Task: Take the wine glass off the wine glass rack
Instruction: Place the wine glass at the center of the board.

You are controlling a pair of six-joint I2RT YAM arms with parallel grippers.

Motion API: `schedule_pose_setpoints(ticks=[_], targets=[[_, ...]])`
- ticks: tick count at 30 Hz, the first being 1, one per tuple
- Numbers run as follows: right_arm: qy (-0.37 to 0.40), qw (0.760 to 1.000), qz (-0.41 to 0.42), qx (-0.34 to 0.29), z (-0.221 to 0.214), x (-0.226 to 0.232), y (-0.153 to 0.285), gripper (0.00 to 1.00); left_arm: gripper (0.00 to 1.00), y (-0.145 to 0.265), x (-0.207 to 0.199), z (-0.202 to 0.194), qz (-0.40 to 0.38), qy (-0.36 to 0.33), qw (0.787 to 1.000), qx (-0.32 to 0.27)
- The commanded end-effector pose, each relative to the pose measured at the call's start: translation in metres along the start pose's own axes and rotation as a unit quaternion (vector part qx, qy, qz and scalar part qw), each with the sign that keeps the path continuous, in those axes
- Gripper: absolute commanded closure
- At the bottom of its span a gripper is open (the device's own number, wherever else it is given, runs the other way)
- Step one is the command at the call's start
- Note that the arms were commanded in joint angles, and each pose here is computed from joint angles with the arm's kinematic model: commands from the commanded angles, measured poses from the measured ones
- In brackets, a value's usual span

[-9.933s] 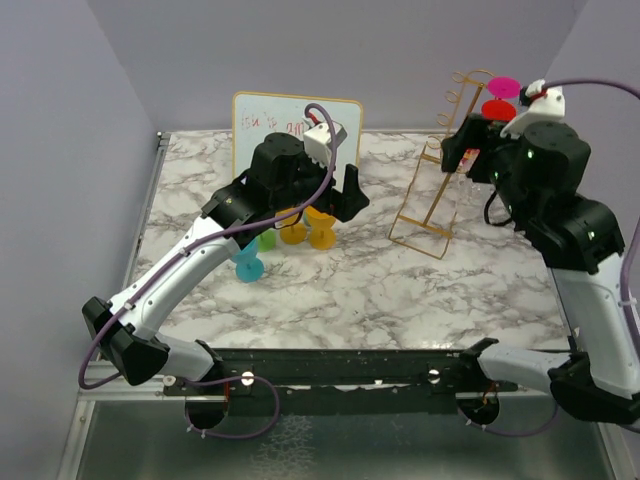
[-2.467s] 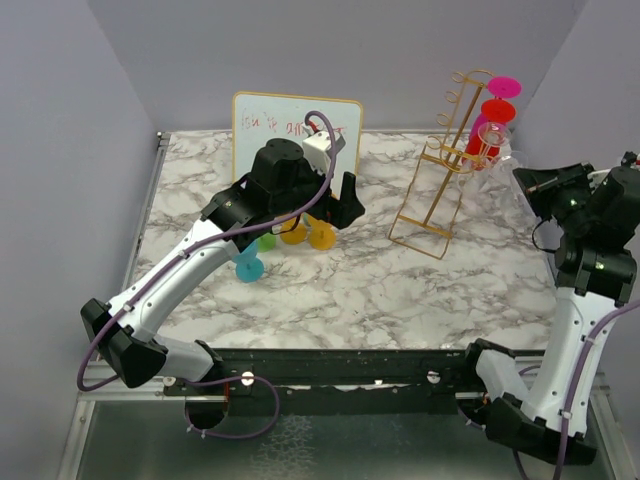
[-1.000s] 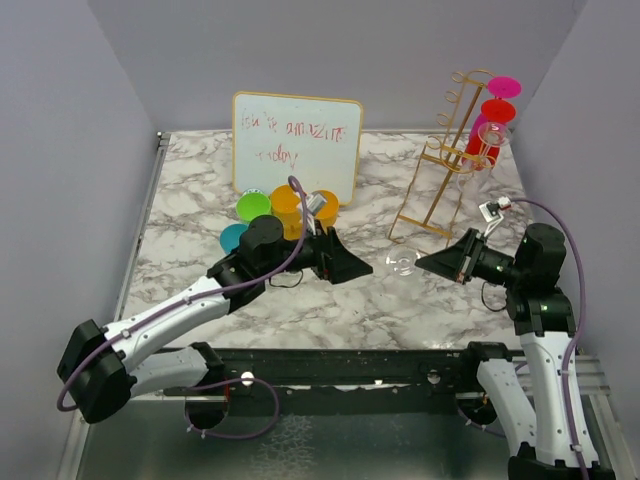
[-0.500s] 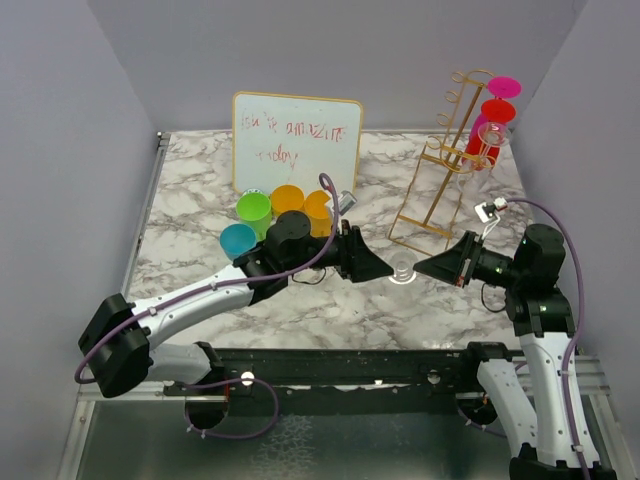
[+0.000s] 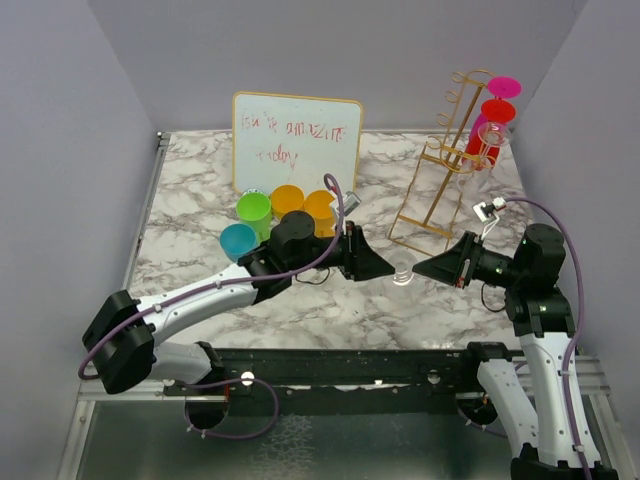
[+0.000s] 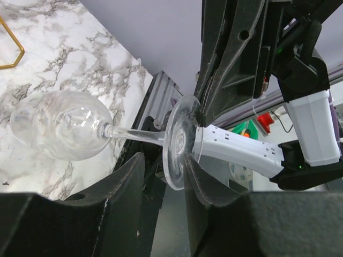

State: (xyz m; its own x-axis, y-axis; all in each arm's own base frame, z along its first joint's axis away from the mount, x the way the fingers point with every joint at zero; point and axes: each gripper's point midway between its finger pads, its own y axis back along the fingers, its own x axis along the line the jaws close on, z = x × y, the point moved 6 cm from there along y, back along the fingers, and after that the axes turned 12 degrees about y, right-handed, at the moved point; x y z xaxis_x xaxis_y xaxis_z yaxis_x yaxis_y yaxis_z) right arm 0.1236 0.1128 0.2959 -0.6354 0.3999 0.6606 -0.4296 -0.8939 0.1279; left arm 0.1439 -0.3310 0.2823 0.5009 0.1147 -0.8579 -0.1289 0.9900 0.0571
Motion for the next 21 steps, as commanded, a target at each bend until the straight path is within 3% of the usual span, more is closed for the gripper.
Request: schedule_pose_setpoints(ticks=[1, 10, 21], targets=[[0.021, 0.999, 0.029, 0.006, 0.0, 0.006, 0.0, 1.0, 0.65, -0.004, -0.018, 0.009, -0.034, -0.019, 0.999, -0.007], [0.017, 1.0, 0.024, 0.008, -0.002, 0.003, -0.001, 1.0, 0.89, -0.005, -0.017, 0.008, -0.034, -0.018, 0.999, -0.005], [0.016, 1.0, 0.002, 0.013, 0.0, -0.005, -0.003, 0.99, 1.0, -0.008, -0.014, 0.005, -0.037, -0.019, 0.999, 0.011]])
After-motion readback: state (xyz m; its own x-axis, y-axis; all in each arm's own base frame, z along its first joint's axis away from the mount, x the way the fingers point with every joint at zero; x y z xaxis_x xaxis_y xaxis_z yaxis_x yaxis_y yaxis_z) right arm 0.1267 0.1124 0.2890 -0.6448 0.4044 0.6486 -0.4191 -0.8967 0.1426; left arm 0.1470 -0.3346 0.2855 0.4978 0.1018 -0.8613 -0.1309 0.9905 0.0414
